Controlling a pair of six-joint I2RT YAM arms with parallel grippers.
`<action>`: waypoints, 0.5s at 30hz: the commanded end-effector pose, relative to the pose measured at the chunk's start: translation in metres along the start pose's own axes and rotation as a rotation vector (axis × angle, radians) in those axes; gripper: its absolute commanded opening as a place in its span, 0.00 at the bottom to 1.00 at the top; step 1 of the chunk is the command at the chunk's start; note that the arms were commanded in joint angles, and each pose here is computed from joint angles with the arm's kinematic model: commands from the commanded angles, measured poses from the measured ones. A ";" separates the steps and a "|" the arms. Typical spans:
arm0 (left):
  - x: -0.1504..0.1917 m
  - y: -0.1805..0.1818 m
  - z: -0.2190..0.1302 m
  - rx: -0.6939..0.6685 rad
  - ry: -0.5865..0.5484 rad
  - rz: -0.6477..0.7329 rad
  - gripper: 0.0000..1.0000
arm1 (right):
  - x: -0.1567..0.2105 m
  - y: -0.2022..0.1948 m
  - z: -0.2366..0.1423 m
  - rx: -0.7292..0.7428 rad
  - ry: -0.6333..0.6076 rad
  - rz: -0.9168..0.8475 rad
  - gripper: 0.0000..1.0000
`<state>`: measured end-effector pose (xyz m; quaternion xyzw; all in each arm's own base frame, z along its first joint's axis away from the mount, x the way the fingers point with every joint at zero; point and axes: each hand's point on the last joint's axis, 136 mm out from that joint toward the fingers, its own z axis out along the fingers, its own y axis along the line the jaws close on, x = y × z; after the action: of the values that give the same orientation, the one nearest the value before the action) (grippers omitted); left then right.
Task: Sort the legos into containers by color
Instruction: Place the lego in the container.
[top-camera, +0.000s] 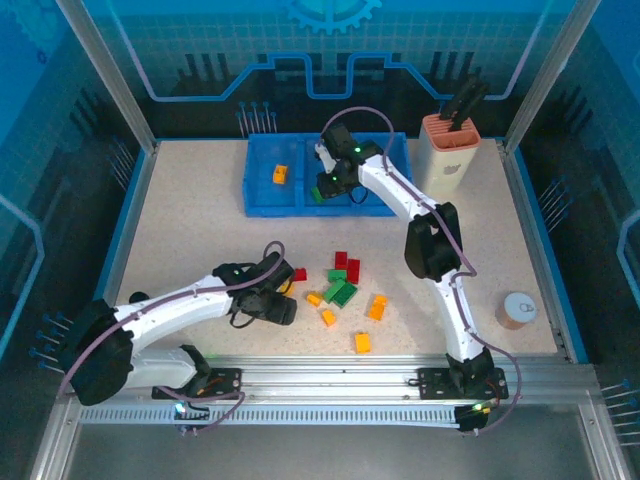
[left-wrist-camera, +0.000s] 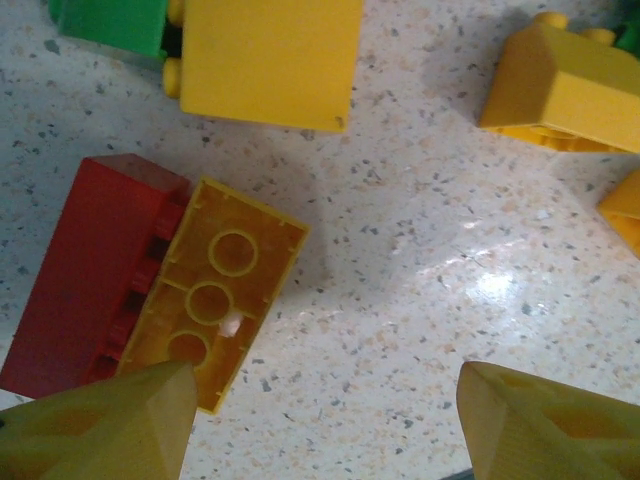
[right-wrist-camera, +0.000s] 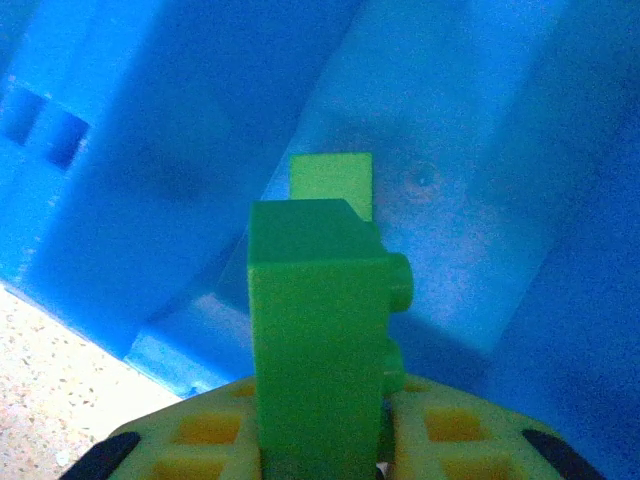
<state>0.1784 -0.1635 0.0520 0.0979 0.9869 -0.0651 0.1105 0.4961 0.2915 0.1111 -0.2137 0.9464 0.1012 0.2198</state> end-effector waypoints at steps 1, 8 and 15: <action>-0.004 0.009 0.004 -0.066 -0.016 -0.014 0.71 | 0.008 0.005 0.008 -0.010 0.033 -0.022 0.30; -0.007 0.014 0.012 -0.108 -0.014 0.006 0.71 | 0.007 0.004 0.006 -0.004 0.028 -0.023 0.40; -0.008 0.008 0.026 -0.104 0.018 0.011 0.71 | 0.001 0.005 -0.013 -0.004 -0.010 -0.036 0.48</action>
<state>0.1893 -0.1566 0.0336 0.0974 0.9890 -0.0150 0.1099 0.4935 0.2899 0.1019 -0.2209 0.9473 0.0964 0.2110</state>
